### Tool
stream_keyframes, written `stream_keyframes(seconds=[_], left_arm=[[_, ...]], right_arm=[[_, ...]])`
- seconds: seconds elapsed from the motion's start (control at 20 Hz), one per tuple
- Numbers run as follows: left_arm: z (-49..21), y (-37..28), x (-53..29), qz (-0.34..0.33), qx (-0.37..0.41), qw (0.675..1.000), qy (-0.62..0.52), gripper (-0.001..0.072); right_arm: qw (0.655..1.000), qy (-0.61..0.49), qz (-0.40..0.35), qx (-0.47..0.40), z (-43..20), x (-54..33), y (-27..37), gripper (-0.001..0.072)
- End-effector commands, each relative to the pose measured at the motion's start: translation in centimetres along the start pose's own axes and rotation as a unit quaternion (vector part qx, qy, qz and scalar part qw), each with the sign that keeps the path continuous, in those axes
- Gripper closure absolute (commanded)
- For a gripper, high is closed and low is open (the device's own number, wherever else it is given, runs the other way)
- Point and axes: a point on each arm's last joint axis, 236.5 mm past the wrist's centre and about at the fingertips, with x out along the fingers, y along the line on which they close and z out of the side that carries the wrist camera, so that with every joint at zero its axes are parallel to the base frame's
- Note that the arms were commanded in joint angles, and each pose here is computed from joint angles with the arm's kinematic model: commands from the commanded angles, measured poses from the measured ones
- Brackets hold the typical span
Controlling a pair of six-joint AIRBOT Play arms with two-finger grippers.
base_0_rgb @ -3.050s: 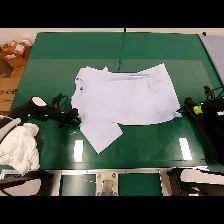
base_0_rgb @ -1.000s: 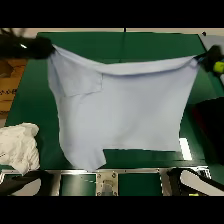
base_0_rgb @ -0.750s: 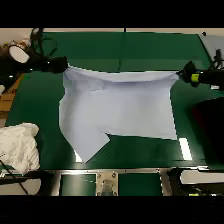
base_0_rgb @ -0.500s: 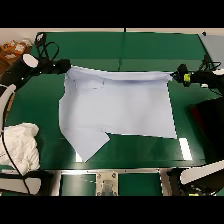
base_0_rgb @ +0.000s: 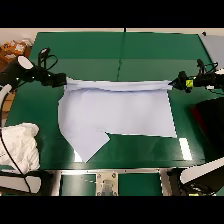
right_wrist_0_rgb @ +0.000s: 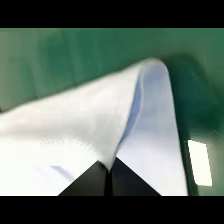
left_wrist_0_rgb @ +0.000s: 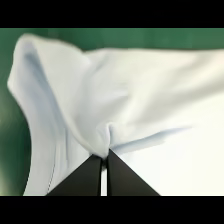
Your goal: Fold the shirts.
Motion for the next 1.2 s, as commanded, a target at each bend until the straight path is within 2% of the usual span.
stream_keyframes(seconds=[0.0, 0.4, 0.45, 0.5, 0.55, 0.6, 0.65, 0.75, 0.85, 0.95, 1.0, 1.15], left_arm=[[-4.3, 1.1, -0.3, -0.006, -0.013, 0.996, 0.085, 0.0683], [-6.4, -0.9, 1.4, -0.064, -0.046, 0.992, 0.102, 0.0682], [-6.7, -1.0, 1.3, -0.067, -0.047, 0.991, 0.11, 0.0681], [-7.3, -1.3, 1.1, -0.072, -0.045, 0.989, 0.124, 0.0556], [-8.0, -1.6, 0.7, -0.078, -0.043, 0.986, 0.141, 0.0191], [-8.6, -1.7, 0.2, -0.083, -0.044, 0.983, 0.158, 0.0056], [-9.1, -1.7, -0.4, -0.088, -0.043, 0.98, 0.172, 0.0058], [-9.5, -1.7, -1.8, -0.096, -0.05, 0.975, 0.193, 0.0059], [-10.1, -1.4, -3.3, -0.102, -0.064, 0.97, 0.213, 0.0085], [-10.6, -1.3, -4.5, -0.106, -0.07, 0.966, 0.225, 0.0428], [-10.9, -1.3, -5.0, -0.106, -0.069, 0.965, 0.23, 0.0662], [-11.5, -1.7, -6.5, -0.1, -0.06, 0.965, 0.234, 0.0684]], right_arm=[[0.997, 0.07, -0.025, 0.009, -3.8, 0.4, -2.2, 0.0697], [0.995, 0.092, -0.026, 0.027, -5.7, 1.2, -3.1, 0.0694], [0.995, 0.096, -0.025, 0.029, -5.9, 1.1, -3.1, 0.0597], [0.994, 0.102, -0.025, 0.03, -6.1, 0.7, -3.3, 0.0444], [0.993, 0.109, -0.026, 0.032, -6.2, 0.1, -3.6, 0.0413], [0.992, 0.113, -0.025, 0.04, -6.3, -0.8, -4.1, 0.042], [0.992, 0.115, -0.022, 0.056, -6.4, -1.6, -4.6, 0.0425], [0.989, 0.121, -0.015, 0.08, -6.9, -3.3, -5.6, 0.0595], [0.988, 0.119, -0.011, 0.092, -7.4, -4.9, -6.1, 0.0682], [0.989, 0.106, -0.014, 0.099, -7.9, -6.4, -6.2, 0.0695], [0.99, 0.101, -0.014, 0.101, -8.3, -7.1, -6.0, 0.0695], [0.991, 0.08, -0.018, 0.102, -11.0, -7.9, -4.0, 0.0696]])
